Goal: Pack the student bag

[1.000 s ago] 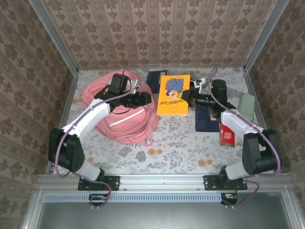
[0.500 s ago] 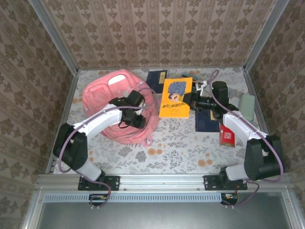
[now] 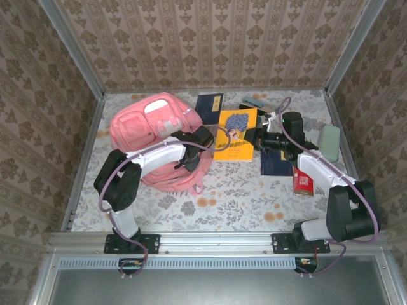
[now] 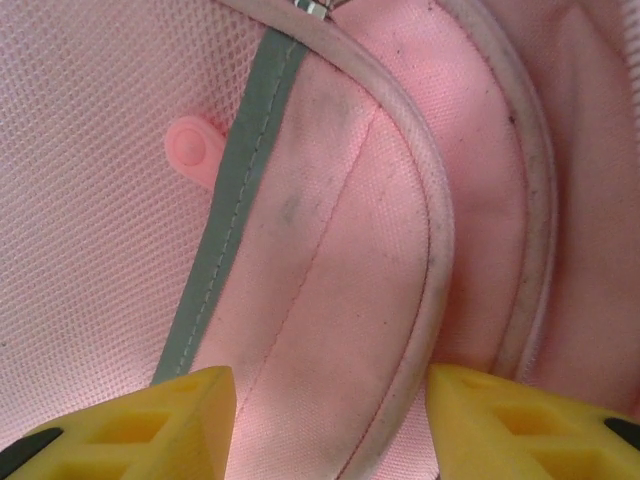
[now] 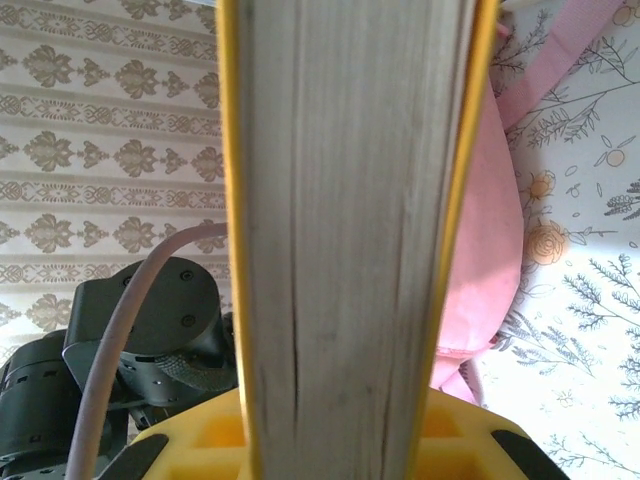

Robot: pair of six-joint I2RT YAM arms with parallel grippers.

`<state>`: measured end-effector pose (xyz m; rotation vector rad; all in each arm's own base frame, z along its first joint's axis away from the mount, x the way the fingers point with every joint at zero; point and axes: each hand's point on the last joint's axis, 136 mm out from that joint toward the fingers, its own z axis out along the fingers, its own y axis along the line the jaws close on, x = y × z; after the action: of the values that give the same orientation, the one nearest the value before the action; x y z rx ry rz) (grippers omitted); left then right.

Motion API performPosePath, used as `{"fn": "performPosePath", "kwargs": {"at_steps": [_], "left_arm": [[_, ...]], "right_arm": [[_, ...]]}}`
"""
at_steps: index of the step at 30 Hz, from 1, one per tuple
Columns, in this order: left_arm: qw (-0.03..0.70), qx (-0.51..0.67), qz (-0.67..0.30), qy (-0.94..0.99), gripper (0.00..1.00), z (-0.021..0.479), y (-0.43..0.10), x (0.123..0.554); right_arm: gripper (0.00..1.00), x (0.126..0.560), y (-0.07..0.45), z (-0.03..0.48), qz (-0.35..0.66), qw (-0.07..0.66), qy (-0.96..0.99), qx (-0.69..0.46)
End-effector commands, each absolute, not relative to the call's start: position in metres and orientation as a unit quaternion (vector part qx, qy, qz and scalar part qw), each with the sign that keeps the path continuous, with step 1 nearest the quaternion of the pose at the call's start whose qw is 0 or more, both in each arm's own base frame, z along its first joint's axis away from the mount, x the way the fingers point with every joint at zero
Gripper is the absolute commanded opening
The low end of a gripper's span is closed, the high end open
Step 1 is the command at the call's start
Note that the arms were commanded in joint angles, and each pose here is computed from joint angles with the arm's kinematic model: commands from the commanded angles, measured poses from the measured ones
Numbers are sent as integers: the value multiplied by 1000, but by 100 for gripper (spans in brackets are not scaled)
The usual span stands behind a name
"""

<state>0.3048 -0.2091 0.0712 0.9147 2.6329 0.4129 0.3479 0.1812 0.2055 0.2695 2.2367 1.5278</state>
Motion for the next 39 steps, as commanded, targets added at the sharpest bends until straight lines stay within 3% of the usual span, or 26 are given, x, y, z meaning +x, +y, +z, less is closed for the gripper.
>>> {"fn": "performPosePath", "kwargs": {"at_steps": [1,7,10,12,13,28,39], "left_arm": [[140,338,185,912,54,66,-196,306],[124,336,179,916,48,54,-192,304],[123,339,178,916,27,53,-192,305],[128,338,178,915,1,58,-192,306],[134,336,176,916,0,64,-193,307],[255,275,76,924,0,229,-222,337],[263,243,7,934,0,254,-231,336]], "right_arm": [[0,348,179,227,555,245,792,70],[0,350,180,227,556,244,791,70],[0,351,181,228,558,242,791,70],[0,352,181,228,559,242,790,70],[0,353,181,229,559,242,790,70],[0,361,194,247,568,243,783,71],[0,356,238,231,569,197,796,59]]}}
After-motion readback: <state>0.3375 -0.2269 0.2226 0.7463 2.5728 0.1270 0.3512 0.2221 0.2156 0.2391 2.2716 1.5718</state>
